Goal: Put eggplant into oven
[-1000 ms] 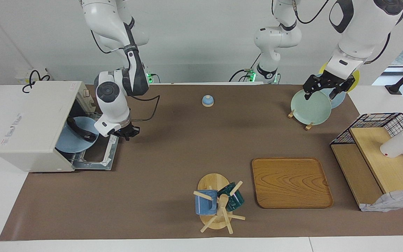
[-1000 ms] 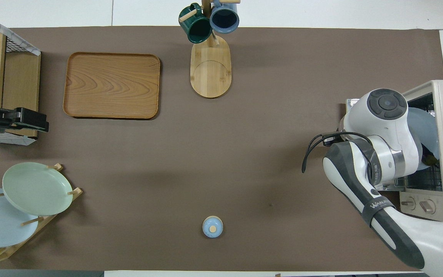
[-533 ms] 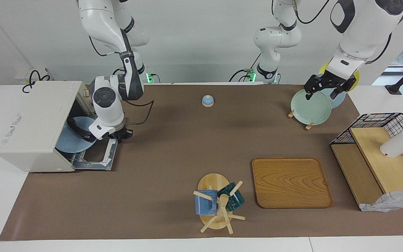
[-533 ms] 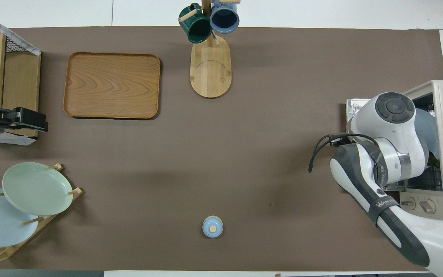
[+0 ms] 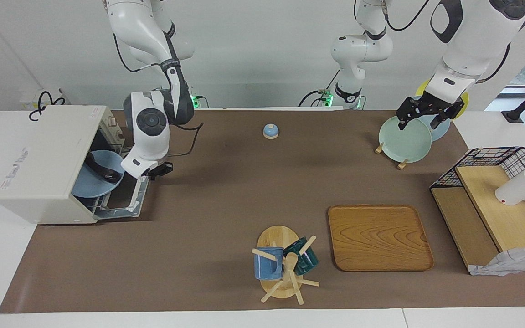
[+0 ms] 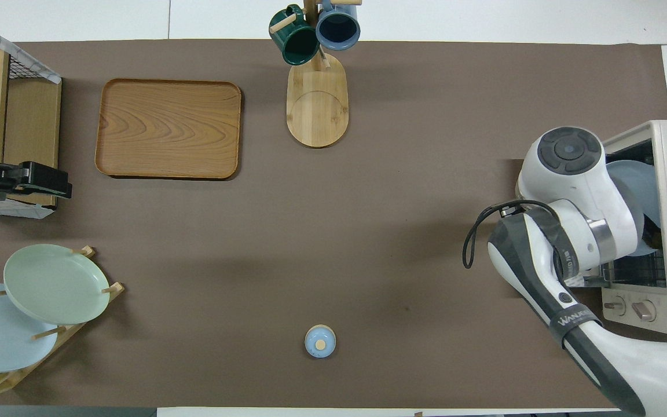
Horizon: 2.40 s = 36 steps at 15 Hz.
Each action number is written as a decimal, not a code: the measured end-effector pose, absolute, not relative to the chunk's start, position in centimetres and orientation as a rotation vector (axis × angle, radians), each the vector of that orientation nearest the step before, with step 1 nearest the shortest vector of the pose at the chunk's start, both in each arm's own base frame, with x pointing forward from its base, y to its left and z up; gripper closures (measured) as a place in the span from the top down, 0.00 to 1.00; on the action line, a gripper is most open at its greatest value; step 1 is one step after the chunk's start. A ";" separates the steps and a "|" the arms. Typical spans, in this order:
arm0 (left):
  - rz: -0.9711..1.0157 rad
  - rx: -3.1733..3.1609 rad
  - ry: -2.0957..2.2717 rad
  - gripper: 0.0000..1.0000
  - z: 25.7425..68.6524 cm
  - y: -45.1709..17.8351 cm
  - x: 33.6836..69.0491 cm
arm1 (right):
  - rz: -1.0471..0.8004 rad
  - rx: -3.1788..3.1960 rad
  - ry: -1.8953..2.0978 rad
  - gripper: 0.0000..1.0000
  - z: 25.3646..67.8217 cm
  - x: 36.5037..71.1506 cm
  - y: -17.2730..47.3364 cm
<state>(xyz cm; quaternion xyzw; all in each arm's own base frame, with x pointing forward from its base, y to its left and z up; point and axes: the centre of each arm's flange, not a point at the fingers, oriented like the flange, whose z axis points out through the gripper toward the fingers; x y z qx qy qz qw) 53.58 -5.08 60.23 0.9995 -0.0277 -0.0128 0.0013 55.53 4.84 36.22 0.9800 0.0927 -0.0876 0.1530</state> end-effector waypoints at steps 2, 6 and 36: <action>-0.040 3.138 -0.087 1.00 60.2 -5.1 53.6 | -0.253 2.809 0.271 0.01 40.0 55.7 2.6; -0.040 3.138 -0.086 1.00 60.2 -5.1 53.6 | -0.221 2.825 0.272 0.01 44.9 55.0 -3.4; -0.040 3.138 -0.085 1.00 60.2 -5.0 53.6 | -0.174 3.040 0.216 1.00 57.6 54.6 -2.7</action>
